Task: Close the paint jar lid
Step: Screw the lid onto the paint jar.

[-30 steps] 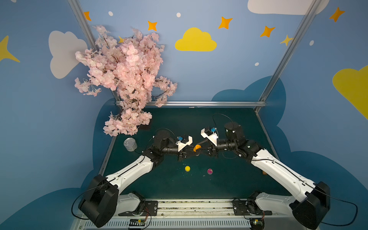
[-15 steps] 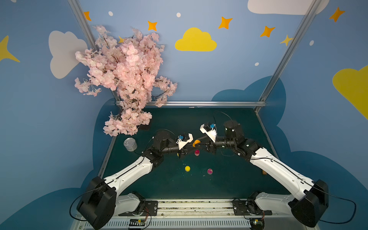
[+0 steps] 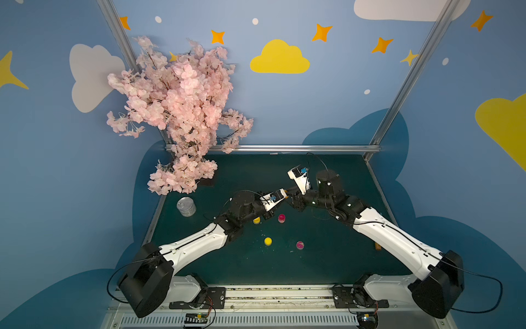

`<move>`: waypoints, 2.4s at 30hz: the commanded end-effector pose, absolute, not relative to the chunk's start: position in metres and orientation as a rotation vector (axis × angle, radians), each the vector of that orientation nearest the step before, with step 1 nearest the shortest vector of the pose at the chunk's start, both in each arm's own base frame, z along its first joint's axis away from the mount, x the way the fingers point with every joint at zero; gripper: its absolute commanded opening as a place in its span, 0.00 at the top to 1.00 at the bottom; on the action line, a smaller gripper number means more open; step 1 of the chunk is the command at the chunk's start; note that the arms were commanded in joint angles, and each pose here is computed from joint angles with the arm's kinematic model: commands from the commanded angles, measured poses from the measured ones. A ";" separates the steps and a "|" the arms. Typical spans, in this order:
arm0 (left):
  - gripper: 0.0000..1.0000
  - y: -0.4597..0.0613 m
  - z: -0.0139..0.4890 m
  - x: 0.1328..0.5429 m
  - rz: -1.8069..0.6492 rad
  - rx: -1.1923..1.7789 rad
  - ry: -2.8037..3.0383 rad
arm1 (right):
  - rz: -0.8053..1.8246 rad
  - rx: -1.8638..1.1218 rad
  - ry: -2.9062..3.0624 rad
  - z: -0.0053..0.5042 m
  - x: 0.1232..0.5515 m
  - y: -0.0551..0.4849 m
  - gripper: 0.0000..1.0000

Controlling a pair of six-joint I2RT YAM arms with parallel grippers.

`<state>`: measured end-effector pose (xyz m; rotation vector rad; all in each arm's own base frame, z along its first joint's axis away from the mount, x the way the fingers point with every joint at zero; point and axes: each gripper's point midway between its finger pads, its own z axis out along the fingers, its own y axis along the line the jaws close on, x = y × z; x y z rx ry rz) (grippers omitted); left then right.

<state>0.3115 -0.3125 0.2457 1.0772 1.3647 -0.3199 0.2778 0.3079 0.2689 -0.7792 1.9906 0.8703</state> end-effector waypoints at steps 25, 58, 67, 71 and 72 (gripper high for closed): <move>0.75 -0.303 0.254 0.337 -0.391 0.902 1.421 | 0.808 -0.661 2.030 0.260 0.264 0.250 0.25; 0.73 -0.293 0.245 0.253 -1.215 1.246 1.404 | 1.403 -1.339 1.533 0.300 0.230 0.320 0.44; 0.74 -0.293 0.248 0.256 -1.200 1.238 1.398 | 1.369 -1.355 1.570 0.286 0.230 0.327 0.47; 0.74 -0.293 0.250 0.257 -1.195 1.238 1.394 | 1.348 -1.346 1.593 0.282 0.233 0.329 0.45; 0.74 -0.293 0.251 0.258 -1.195 1.237 1.396 | 1.350 -1.346 1.594 0.281 0.232 0.329 0.45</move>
